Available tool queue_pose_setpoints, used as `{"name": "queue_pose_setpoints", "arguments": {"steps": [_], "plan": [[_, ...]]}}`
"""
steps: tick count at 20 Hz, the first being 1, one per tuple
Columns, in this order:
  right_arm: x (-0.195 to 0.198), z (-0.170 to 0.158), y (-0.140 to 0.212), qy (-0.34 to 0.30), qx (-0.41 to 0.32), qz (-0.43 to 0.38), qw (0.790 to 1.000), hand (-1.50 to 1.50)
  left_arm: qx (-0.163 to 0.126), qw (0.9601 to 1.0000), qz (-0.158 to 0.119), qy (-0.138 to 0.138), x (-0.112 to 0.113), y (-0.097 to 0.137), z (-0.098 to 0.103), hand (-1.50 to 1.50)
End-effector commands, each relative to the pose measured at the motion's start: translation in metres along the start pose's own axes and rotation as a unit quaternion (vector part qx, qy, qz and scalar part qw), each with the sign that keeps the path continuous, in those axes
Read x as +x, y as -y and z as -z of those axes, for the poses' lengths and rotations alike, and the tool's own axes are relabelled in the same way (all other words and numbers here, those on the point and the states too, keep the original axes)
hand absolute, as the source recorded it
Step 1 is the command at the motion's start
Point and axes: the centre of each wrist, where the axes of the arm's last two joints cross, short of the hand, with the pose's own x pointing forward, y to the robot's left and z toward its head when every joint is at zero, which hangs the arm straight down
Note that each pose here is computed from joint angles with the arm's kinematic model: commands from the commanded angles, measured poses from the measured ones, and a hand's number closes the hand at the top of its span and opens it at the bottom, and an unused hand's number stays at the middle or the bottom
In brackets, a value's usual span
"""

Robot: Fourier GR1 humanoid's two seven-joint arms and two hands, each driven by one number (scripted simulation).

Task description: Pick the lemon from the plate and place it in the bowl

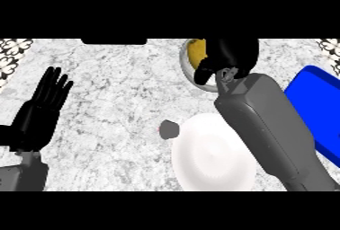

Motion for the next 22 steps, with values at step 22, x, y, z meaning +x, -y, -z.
{"name": "queue_pose_setpoints", "arguments": {"steps": [22], "plan": [[-0.134, 0.124, -0.074, -0.149, 0.083, 0.083, 0.982, 1.5, -0.029, 0.9994, -0.008, 0.018, 0.011, 0.018, 0.007, 0.0]]}}
